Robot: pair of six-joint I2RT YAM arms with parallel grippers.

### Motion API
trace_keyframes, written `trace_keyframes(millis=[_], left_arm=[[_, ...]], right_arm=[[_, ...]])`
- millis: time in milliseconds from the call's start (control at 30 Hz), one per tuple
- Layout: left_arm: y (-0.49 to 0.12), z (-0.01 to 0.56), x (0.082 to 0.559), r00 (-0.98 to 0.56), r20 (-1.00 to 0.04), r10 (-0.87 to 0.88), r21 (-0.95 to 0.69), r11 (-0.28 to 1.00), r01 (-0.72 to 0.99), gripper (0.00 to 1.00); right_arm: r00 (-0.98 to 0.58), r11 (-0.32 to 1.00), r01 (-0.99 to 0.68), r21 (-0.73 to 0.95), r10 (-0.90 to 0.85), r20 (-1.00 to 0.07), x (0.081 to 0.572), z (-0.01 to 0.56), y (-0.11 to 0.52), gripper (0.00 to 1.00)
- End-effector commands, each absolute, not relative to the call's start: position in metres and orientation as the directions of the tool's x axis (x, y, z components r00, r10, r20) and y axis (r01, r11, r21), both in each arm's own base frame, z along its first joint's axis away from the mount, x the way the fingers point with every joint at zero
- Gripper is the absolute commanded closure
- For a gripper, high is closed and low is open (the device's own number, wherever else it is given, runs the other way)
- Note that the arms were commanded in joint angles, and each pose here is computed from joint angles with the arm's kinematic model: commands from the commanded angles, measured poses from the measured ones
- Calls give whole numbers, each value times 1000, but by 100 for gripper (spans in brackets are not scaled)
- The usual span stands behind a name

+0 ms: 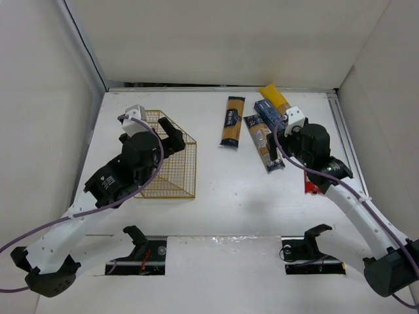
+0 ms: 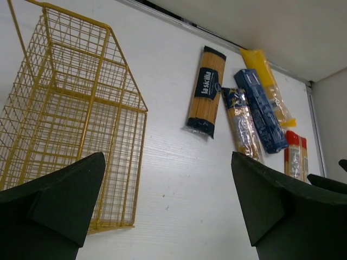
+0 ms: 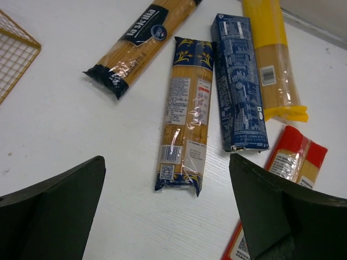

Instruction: Place and organize the pasta boxes and bags onto the shelf

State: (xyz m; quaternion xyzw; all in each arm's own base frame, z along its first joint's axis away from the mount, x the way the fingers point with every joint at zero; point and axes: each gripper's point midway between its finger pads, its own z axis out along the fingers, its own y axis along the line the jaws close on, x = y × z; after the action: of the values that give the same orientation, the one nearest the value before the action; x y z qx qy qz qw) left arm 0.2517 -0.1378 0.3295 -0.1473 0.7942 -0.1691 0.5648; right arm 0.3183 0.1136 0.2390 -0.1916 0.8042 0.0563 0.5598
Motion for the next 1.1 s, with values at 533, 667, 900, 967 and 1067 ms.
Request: trace_keyframes(millis=[533, 667, 900, 967, 1067], left_arm=[[-171, 291, 269, -420, -816, -398, -419, 907, -45, 0], [-168, 276, 264, -443, -812, -380, -402, 915, -48, 0], [-162, 270, 258, -438, -813, -384, -407, 912, -45, 0], [-156, 277, 258, -409, -808, -425, -436, 897, -71, 0], [-155, 280, 257, -396, -811, -430, -445, 894, -60, 0]], right_arm=[[-606, 988, -147, 47, -53, -794, 466, 153, 229, 0], [-673, 990, -142, 21, -81, -735, 488, 115, 243, 0], [-730, 991, -134, 10, -92, -677, 513, 73, 261, 0], [-742, 993, -116, 29, -67, -667, 519, 62, 259, 0], [-758, 993, -113, 28, -67, -649, 525, 47, 259, 0]])
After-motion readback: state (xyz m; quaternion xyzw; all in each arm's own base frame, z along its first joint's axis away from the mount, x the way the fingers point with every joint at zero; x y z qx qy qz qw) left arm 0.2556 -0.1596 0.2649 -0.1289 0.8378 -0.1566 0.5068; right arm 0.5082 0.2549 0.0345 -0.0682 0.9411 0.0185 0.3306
